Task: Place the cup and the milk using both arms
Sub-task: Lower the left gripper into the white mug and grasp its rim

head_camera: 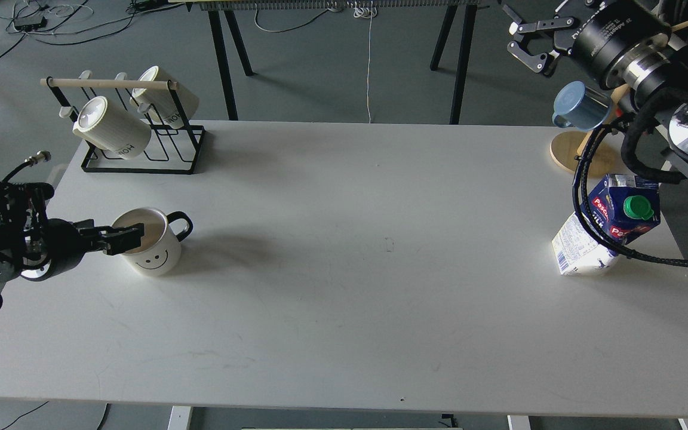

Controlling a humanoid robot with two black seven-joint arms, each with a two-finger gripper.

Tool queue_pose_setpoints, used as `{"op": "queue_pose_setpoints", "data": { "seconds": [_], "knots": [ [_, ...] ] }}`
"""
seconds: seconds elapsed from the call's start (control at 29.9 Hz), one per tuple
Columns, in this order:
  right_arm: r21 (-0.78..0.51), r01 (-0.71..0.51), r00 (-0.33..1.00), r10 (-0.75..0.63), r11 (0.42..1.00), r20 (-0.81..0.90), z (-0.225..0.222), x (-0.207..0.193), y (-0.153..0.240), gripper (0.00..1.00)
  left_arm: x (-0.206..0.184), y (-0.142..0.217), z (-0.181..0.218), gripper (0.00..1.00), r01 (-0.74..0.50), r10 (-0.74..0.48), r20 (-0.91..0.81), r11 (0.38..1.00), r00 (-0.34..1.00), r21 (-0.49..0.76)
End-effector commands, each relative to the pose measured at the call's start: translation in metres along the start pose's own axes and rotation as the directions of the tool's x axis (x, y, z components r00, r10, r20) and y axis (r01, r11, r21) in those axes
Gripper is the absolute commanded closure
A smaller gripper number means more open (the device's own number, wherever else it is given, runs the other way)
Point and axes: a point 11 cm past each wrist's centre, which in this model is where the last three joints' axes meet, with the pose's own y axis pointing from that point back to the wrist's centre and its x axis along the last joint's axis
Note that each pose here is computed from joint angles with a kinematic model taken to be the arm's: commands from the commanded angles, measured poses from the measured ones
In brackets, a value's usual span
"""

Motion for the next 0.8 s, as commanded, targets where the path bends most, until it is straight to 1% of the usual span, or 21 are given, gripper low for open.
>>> {"op": "queue_pose_setpoints", "data": {
  "seconds": [0.0,0.07,0.17,0.23,0.3,0.37,0.44,0.47,0.54,0.6,0.64,0.7,0.77],
  "knots": [
    [-0.002,0.001,1.0,-0.001,1.0,0.0,0.001,0.0,0.0,0.01,-0.003,-0.001,-0.007,0.04,0.011,-0.01,-0.003,1.0,1.0,0.021],
    [-0.004,0.001,1.0,-0.001,1.0,0.001,0.002,0.0,0.0,0.01,-0.008,-0.001,-0.01,0.07,0.025,-0.025,0.003,0.999,1.0,0.027],
    [-0.006,0.001,1.0,-0.001,1.0,0.004,0.004,0.0,0.0,0.01,-0.01,-0.001,-0.011,0.17,0.034,-0.034,0.004,0.999,0.999,0.03],
    [-0.008,0.005,1.0,-0.005,1.0,0.008,0.005,-0.001,-0.001,0.01,-0.011,-0.001,-0.012,0.28,0.035,-0.035,0.005,0.999,0.999,0.031],
    [-0.008,0.005,1.0,-0.005,1.0,0.008,0.005,-0.001,-0.001,0.01,-0.011,-0.001,-0.012,0.36,0.035,-0.035,0.005,0.999,0.999,0.031],
    [-0.008,0.005,1.0,-0.005,1.0,0.008,0.005,-0.001,-0.001,0.01,-0.011,-0.001,-0.012,0.51,0.035,-0.035,0.006,0.999,0.999,0.032],
    [-0.011,0.003,1.0,-0.003,1.0,0.011,0.008,0.0,-0.001,0.01,-0.011,0.0,-0.012,0.55,0.037,-0.038,0.007,0.999,0.999,0.032],
    [-0.011,0.004,1.0,-0.004,1.0,0.011,0.008,-0.001,-0.001,0.01,-0.011,0.0,-0.013,0.6,0.037,-0.037,0.007,0.999,0.999,0.032],
    [-0.011,0.004,1.0,-0.004,1.0,0.011,0.008,-0.001,-0.001,0.01,-0.013,0.0,-0.011,0.8,0.048,-0.048,0.012,0.998,0.999,0.027],
    [-0.012,0.005,1.0,-0.005,1.0,0.012,0.008,-0.001,-0.001,0.01,-0.014,0.0,-0.011,0.93,0.06,-0.06,0.014,0.998,0.998,0.027],
    [-0.011,0.004,1.0,-0.004,1.0,0.011,0.008,-0.001,-0.001,0.01,-0.013,0.0,-0.009,0.97,0.059,-0.059,0.015,0.998,0.998,0.022],
    [-0.012,0.005,1.0,-0.005,1.0,0.012,0.008,-0.001,-0.001,0.01,-0.013,0.0,-0.007,1.0,0.059,-0.06,0.018,0.998,0.998,0.016],
    [-0.013,0.004,1.0,-0.004,1.0,0.013,0.009,0.0,-0.001,0.01,-0.01,0.0,-0.005,1.0,0.054,-0.054,0.02,0.998,0.998,0.011]
  ]
}}
